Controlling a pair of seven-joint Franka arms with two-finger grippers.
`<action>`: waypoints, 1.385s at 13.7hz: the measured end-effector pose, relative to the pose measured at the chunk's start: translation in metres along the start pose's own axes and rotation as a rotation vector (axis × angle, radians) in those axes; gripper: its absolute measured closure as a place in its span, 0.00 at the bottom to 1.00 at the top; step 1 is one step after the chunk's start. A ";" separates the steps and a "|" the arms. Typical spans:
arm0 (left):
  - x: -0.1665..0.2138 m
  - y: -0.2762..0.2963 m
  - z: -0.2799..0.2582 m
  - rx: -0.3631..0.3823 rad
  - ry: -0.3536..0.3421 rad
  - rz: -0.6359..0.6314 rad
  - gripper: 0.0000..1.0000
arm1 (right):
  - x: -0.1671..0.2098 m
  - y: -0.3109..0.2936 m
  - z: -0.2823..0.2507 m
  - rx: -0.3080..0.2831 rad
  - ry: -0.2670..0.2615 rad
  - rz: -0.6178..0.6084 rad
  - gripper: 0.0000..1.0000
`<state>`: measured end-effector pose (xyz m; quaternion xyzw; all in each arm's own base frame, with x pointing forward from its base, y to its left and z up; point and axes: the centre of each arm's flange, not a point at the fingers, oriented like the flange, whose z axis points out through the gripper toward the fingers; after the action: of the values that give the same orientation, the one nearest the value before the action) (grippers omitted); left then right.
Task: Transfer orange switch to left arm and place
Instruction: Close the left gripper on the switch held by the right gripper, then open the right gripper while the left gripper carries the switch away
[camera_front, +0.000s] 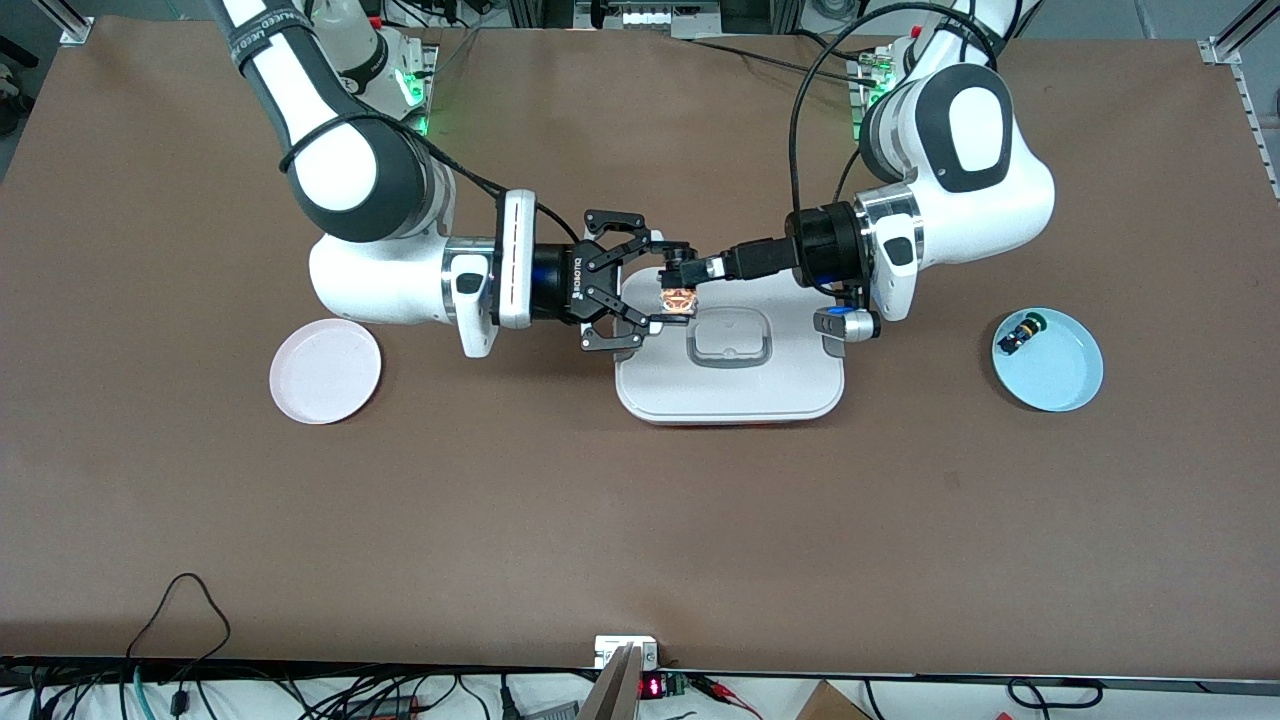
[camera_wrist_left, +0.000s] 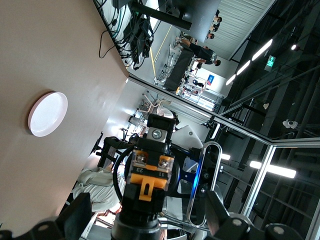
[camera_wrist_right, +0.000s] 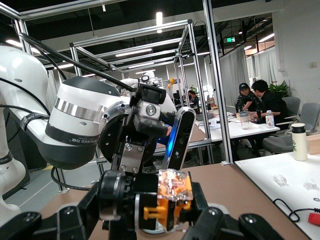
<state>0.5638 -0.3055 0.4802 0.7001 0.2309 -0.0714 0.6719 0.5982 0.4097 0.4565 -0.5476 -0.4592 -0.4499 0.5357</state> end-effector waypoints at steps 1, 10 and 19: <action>0.000 0.000 0.000 0.000 0.002 0.003 0.00 | 0.000 0.000 0.000 0.000 0.000 0.000 0.27; 0.002 -0.001 -0.001 0.004 0.015 0.084 0.64 | 0.002 0.000 0.001 -0.001 0.006 0.004 0.27; 0.014 0.002 -0.018 -0.005 0.037 0.082 0.65 | 0.002 0.000 0.002 -0.012 0.033 0.026 0.00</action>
<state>0.5733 -0.2848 0.4777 0.7086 0.2146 -0.0303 0.6715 0.5982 0.4119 0.4585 -0.5492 -0.4404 -0.4545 0.5458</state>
